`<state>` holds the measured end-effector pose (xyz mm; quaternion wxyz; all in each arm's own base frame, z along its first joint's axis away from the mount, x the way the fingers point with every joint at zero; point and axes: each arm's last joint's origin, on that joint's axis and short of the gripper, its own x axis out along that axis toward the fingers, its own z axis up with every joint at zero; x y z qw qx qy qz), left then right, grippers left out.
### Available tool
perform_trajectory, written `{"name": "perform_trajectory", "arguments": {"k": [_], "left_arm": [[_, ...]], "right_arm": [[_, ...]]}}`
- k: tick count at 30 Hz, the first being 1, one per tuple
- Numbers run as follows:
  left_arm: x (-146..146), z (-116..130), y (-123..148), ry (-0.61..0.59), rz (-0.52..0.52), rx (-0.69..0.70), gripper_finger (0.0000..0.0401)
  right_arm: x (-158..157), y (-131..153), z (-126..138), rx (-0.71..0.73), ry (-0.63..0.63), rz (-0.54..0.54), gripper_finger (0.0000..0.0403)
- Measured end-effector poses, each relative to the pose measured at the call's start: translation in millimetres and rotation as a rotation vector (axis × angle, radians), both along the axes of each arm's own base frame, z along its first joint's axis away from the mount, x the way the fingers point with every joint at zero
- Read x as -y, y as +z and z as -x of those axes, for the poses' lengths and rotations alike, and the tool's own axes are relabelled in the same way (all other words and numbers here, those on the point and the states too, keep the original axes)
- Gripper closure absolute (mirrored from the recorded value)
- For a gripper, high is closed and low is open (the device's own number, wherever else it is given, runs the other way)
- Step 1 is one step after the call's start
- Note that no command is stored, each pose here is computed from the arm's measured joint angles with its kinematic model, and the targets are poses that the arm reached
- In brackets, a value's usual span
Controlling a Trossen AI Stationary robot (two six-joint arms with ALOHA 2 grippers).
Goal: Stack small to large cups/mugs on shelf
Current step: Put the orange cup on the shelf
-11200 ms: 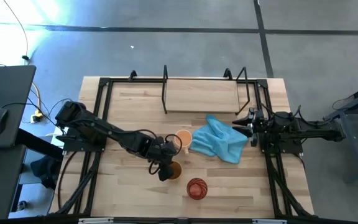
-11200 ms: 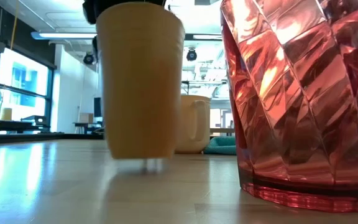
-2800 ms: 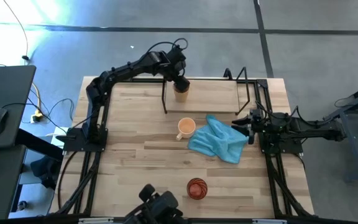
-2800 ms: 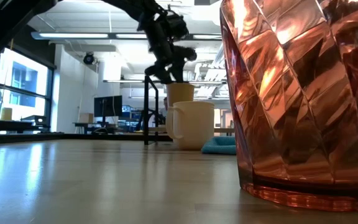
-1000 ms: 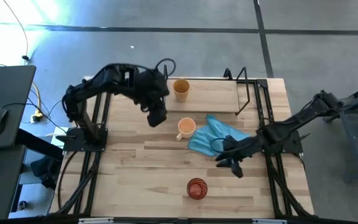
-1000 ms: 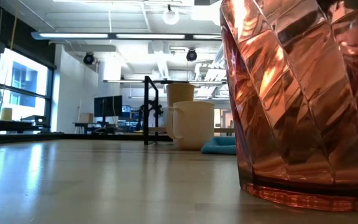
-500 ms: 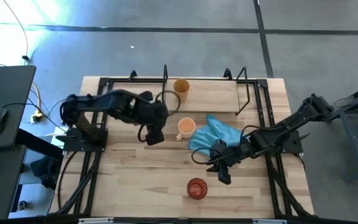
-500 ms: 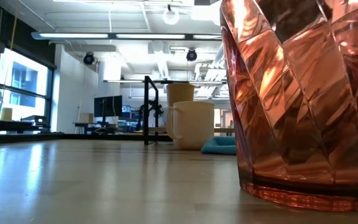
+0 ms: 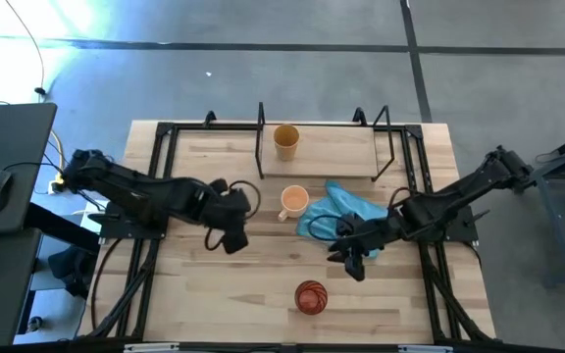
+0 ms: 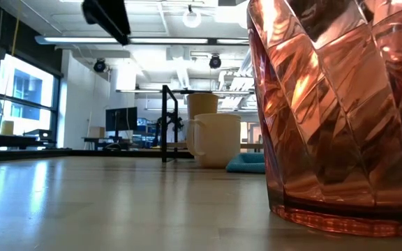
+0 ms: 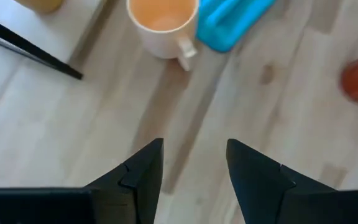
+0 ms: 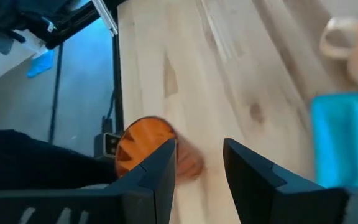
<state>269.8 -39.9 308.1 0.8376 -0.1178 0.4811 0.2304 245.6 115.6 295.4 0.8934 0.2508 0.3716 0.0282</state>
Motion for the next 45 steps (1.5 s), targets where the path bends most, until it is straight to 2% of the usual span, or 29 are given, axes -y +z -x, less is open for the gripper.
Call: {"name": "perform_trajectory", "arguments": {"k": [4, 10, 17, 27, 35, 45], "left_arm": [[6.0, 11.4, -4.5, 0.027, 0.016, 0.056, 0.0235], [12.5, 24.0, -19.9, 0.046, 0.022, 0.086, 0.0235], [12.6, 28.9, -39.9, 0.061, 0.029, 0.134, 0.0235], [10.1, 29.9, -41.2, 0.013, -0.086, 0.112, 0.0235], [9.9, 30.4, -41.3, -0.017, -0.113, 0.095, 0.0235], [9.1, 31.5, -41.6, -0.023, -0.14, 0.081, 0.0235]], "right_arm": [[-5.7, -10.8, -7.3, -0.058, 0.05, -0.042, 0.0277], [-10.6, -23.1, -18.2, -0.084, 0.011, -0.055, 0.0277], [-29.0, -41.7, -26.9, -0.122, 0.024, -0.069, 0.0277], [-42.6, -55.7, -38.7, -0.101, -0.014, -0.107, 0.0277], [-48.3, -72.8, -45.9, -0.141, -0.04, -0.106, 0.0277], [-47.8, -75.6, -45.0, -0.163, -0.041, -0.094, 0.0277]]}}
